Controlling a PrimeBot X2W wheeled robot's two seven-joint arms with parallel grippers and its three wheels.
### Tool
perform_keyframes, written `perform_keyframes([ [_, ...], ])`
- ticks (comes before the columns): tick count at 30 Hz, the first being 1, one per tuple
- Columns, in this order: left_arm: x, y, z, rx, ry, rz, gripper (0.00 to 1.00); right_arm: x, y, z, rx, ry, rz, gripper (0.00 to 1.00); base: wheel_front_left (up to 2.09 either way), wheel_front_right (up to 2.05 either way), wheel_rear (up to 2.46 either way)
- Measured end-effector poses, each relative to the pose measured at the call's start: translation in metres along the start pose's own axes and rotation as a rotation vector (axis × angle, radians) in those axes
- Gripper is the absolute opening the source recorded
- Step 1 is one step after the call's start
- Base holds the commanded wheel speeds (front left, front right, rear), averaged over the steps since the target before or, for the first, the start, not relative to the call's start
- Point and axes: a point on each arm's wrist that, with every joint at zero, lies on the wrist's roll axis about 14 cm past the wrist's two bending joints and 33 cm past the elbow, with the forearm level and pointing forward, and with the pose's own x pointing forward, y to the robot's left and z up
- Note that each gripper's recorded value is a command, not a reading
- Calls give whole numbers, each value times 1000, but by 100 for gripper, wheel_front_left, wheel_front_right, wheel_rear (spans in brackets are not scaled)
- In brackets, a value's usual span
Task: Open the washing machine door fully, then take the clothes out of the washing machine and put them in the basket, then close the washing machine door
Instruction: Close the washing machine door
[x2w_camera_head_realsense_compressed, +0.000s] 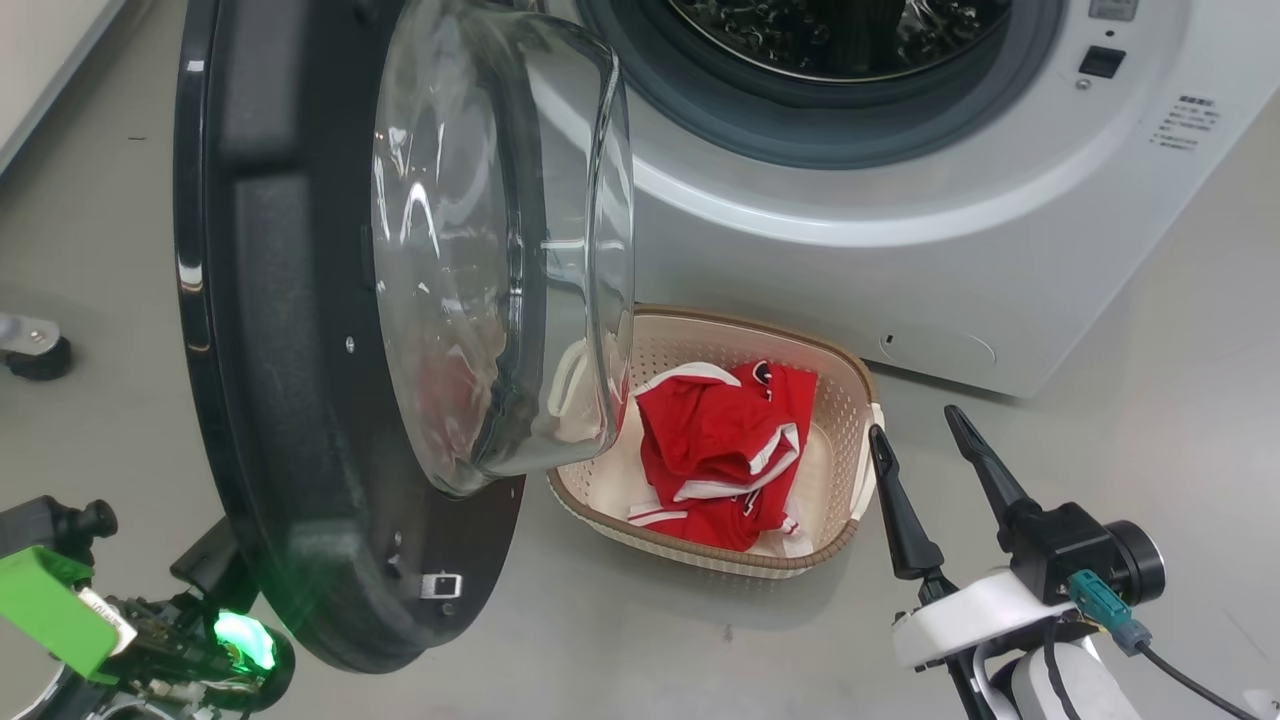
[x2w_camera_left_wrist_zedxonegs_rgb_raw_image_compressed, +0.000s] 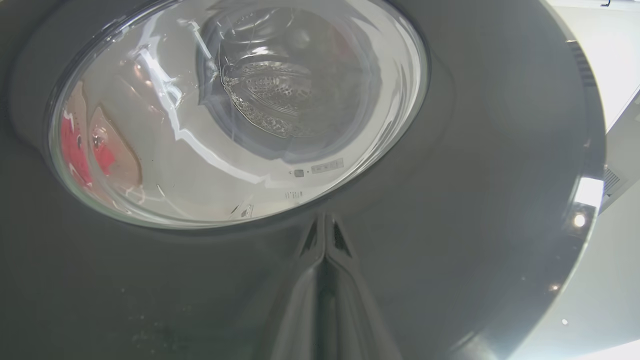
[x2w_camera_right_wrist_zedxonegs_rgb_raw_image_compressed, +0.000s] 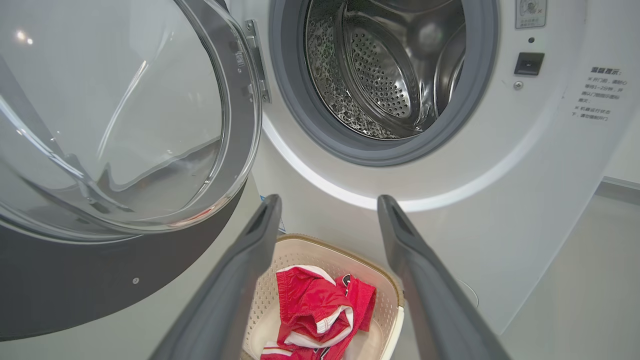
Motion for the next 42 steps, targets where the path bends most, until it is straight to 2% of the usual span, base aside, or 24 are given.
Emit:
perform_keyframes([
  [12, 38, 8, -40, -41, 191, -20, 0, -3, -27, 3, 2, -16, -75, 100, 0, 0, 0],
  [28, 98, 43, -102, -98, 500, 16, 0, -29, -88, 19, 29, -66, -277, 100, 0, 0, 0],
  [42, 159, 70, -132, -134, 619, 5, 0, -65, -128, 27, 65, -89, -452, 100, 0, 0, 0],
])
